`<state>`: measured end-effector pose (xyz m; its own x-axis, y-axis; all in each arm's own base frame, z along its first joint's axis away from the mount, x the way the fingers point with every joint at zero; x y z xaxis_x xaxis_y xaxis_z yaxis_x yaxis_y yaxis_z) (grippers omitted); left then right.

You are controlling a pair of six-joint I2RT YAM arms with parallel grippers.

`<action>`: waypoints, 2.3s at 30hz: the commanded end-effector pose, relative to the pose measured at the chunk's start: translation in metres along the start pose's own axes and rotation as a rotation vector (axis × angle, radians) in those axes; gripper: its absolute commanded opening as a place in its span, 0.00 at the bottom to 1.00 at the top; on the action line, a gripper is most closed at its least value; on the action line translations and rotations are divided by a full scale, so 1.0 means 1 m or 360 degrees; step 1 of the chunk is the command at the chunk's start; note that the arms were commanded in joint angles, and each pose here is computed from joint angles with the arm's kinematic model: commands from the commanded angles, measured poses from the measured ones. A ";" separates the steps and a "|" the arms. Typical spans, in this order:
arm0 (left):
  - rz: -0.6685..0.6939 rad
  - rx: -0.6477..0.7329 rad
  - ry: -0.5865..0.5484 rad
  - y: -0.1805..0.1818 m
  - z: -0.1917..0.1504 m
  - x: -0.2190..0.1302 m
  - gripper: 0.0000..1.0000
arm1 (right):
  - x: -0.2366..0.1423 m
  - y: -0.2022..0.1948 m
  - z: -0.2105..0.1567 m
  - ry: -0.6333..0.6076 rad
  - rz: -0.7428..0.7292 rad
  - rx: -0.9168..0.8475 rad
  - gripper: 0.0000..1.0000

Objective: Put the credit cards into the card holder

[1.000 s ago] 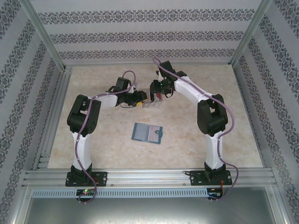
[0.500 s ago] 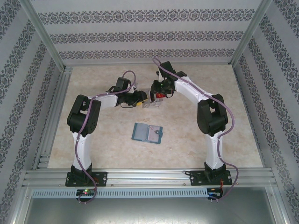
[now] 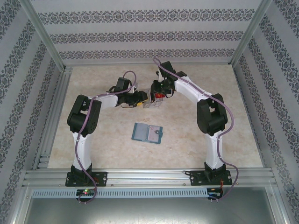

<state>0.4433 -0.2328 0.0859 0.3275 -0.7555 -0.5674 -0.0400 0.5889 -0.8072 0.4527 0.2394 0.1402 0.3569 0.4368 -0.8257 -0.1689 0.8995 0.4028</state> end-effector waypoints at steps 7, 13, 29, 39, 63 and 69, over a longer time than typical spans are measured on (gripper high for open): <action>-0.0061 0.0037 0.0005 -0.014 0.000 0.005 0.49 | 0.022 0.000 -0.022 0.0166 -0.0015 -0.0014 0.30; -0.0076 0.0055 -0.0022 -0.022 0.003 0.000 0.49 | 0.020 0.003 -0.023 0.0175 -0.0009 -0.0026 0.30; -0.0074 0.0058 -0.0050 -0.025 0.004 -0.003 0.49 | 0.014 0.013 -0.013 0.0146 0.0011 -0.0059 0.34; -0.0075 0.0049 -0.0043 -0.022 0.003 -0.002 0.49 | 0.016 0.024 -0.011 0.0147 0.0070 -0.0062 0.38; -0.0074 0.0048 -0.0033 -0.018 0.003 0.003 0.49 | -0.003 0.050 -0.003 0.0098 0.0294 -0.0038 0.39; -0.0070 0.0031 -0.0021 -0.014 0.006 0.010 0.47 | 0.000 0.047 -0.003 0.0102 0.0273 -0.0032 0.40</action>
<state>0.4449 -0.2331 0.0853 0.3324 -0.7536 -0.5671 -0.0581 0.5838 -0.8098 0.4469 0.2694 0.1420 0.2729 0.5233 -0.8073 -0.2102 0.8513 0.4808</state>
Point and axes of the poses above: each hand's point on the last joint's axis, 136 mm out from that joint toward the fingers, its own x axis out along the fingers, its own y axis along the line the jaws close on, z = x × y, the point moved 4 cm from there along -x, back along the fingers, and after that the axes turned 2 degrees about -x, right-handed, at the moved point
